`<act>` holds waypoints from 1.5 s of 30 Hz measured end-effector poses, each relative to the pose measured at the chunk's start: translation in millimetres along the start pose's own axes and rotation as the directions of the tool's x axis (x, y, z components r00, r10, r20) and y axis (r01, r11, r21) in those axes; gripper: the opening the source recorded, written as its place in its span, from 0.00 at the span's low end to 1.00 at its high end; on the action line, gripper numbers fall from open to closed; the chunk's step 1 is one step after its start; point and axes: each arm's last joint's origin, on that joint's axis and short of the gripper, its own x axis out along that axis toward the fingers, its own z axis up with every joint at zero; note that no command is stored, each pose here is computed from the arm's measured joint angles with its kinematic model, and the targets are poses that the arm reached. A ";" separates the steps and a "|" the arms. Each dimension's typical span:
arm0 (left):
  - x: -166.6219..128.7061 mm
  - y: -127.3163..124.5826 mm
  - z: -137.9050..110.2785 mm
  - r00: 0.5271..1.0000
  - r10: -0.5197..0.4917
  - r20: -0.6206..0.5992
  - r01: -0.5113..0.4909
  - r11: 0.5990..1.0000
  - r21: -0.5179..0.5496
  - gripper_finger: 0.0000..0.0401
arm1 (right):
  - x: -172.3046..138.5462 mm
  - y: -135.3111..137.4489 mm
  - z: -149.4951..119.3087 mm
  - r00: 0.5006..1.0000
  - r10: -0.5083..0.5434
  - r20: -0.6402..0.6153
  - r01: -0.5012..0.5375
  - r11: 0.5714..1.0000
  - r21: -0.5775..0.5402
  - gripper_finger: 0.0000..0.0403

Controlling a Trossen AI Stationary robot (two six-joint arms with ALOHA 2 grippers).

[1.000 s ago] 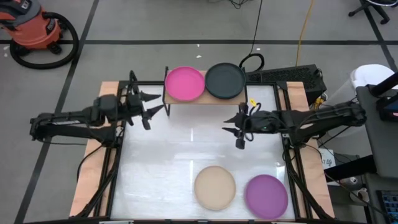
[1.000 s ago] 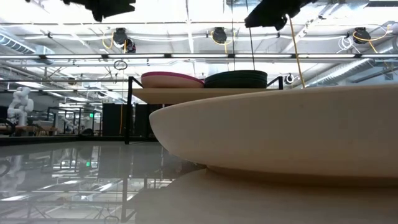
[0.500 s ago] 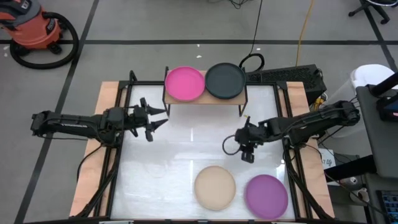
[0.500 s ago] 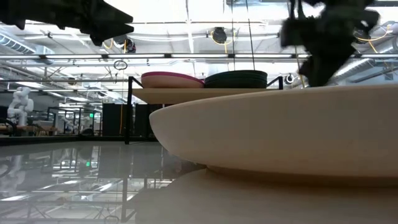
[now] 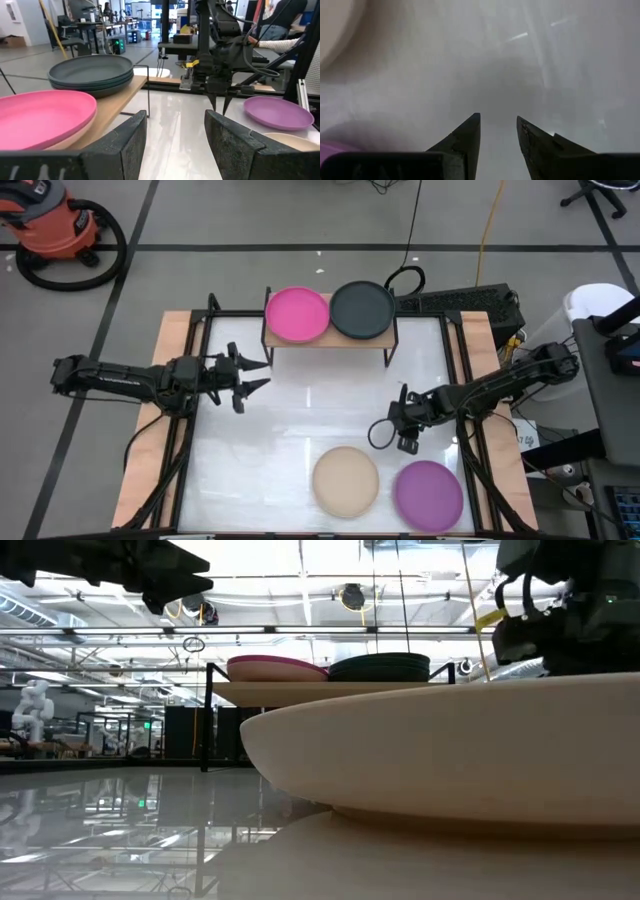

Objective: Place and stack plates onto a shelf
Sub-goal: Stack the violet plate on the pink plate on the shelf

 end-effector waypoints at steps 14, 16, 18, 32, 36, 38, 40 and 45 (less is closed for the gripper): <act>-0.9 -4.7 -0.8 1.000 -0.030 -0.008 0.030 0.999 -0.015 0.51 | 1.7 20.4 -12.2 0.997 0.072 -0.003 -0.072 0.991 -0.110 0.27; -0.9 -4.7 -1.1 1.000 -0.030 -0.010 0.029 0.999 -0.015 0.51 | 1.6 24.0 -14.6 0.997 0.083 -0.005 -0.083 0.988 -0.130 0.27; -0.9 -4.7 -2.1 0.999 -0.029 -0.021 0.029 0.999 -0.012 0.51 | 1.5 28.2 -17.0 0.995 0.104 -0.011 -0.104 0.983 -0.151 0.27; 10.3 -7.2 -12.5 0.996 -0.027 -0.089 0.027 1.000 0.000 0.51 | -0.6 51.8 -34.7 0.964 0.246 -0.099 -0.264 0.918 -0.296 0.27; 16.1 -8.6 -14.5 0.996 -0.027 -0.088 0.027 1.000 -0.004 0.51 | 1.3 53.3 -38.3 0.968 0.238 -0.082 -0.252 0.926 -0.283 0.27; 18.4 -9.1 -16.4 0.995 -0.027 -0.098 0.027 1.000 -0.002 0.51 | 6.6 51.7 -42.4 0.969 0.237 -0.064 -0.245 0.928 -0.280 0.27; 20.4 -9.6 -18.7 0.993 -0.027 -0.112 0.027 1.000 0.000 0.51 | 13.9 48.8 -47.2 0.966 0.253 -0.052 -0.257 0.927 -0.274 0.27; 23.7 -10.3 -22.5 0.991 -0.026 -0.135 0.024 1.000 -0.011 0.51 | 26.8 39.3 -56.8 0.964 0.260 -0.053 -0.265 0.937 -0.226 0.27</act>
